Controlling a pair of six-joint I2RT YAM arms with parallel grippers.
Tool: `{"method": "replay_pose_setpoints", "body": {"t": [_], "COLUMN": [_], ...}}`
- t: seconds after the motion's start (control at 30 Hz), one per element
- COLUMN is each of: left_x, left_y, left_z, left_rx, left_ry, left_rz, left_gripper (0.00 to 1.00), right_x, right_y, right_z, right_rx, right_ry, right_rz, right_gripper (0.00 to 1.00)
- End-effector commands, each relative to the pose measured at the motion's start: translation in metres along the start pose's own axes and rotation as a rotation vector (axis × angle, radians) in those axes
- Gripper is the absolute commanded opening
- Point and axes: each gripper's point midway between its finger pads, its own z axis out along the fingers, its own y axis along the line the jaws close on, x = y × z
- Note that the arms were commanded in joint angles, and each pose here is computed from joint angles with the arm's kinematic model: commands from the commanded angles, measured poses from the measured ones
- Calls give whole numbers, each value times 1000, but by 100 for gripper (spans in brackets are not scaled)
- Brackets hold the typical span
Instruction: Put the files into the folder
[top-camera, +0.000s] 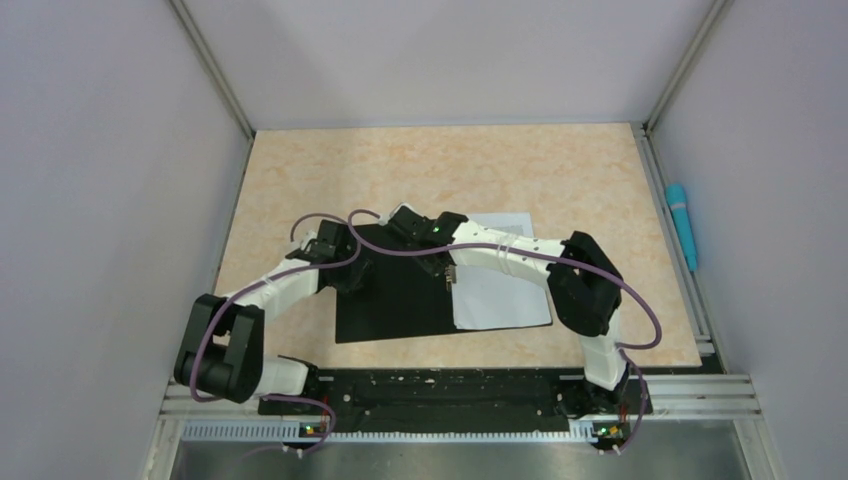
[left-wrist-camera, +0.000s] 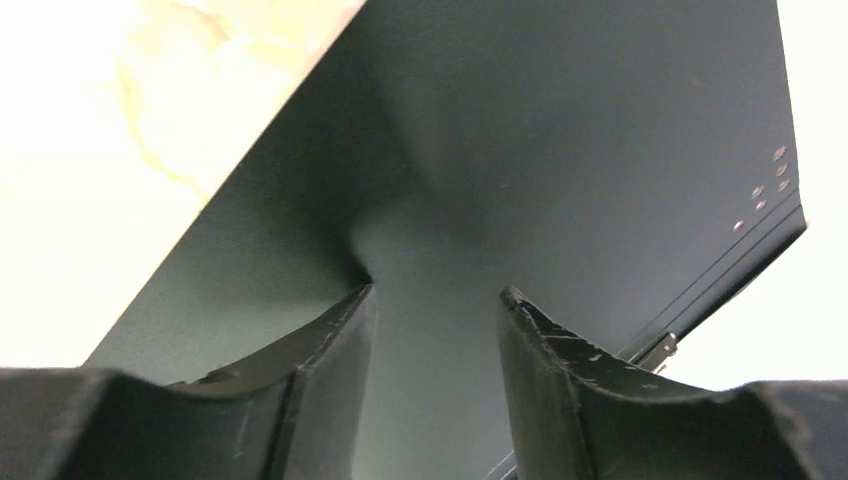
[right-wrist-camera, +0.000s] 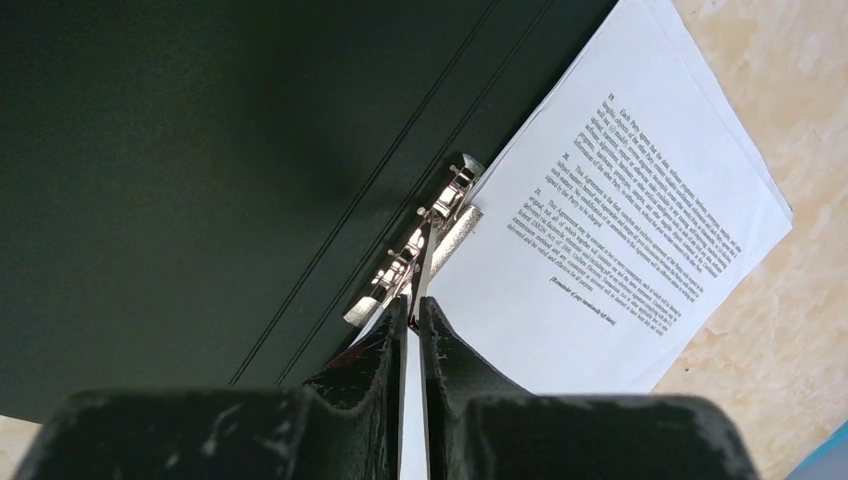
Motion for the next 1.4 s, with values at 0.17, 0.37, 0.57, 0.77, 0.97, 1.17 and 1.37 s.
{"method": "replay_pose_setpoints", "body": {"t": [0.17, 0.37, 0.57, 0.77, 0.97, 1.17, 1.37], "left_x": [6, -15, -14, -22, -17, -12, -12], "left_y": [52, 67, 74, 71, 70, 76, 75], "left_z": [15, 2, 2, -3, 4, 13, 13], "left_rx": [-243, -471, -504, -558, -623, -609, -607], "left_ry": [37, -22, -21, -28, 52, 55, 46], "left_rz": [154, 225, 216, 247, 317, 322, 306], "left_gripper": [64, 70, 72, 92, 96, 96, 94], "right_x": [9, 16, 23, 18, 13, 7, -3], "right_y": [3, 1, 3, -2, -1, -3, -6], "right_z": [-6, -6, -3, -6, -5, -8, -14], "right_rx": [-18, -48, -89, -98, -108, -110, -107], "right_ry": [-24, -47, -57, -77, -87, -106, -126], "right_rz": [47, 104, 138, 151, 159, 176, 178], "right_gripper": [4, 1, 1, 1, 1, 1, 4]}}
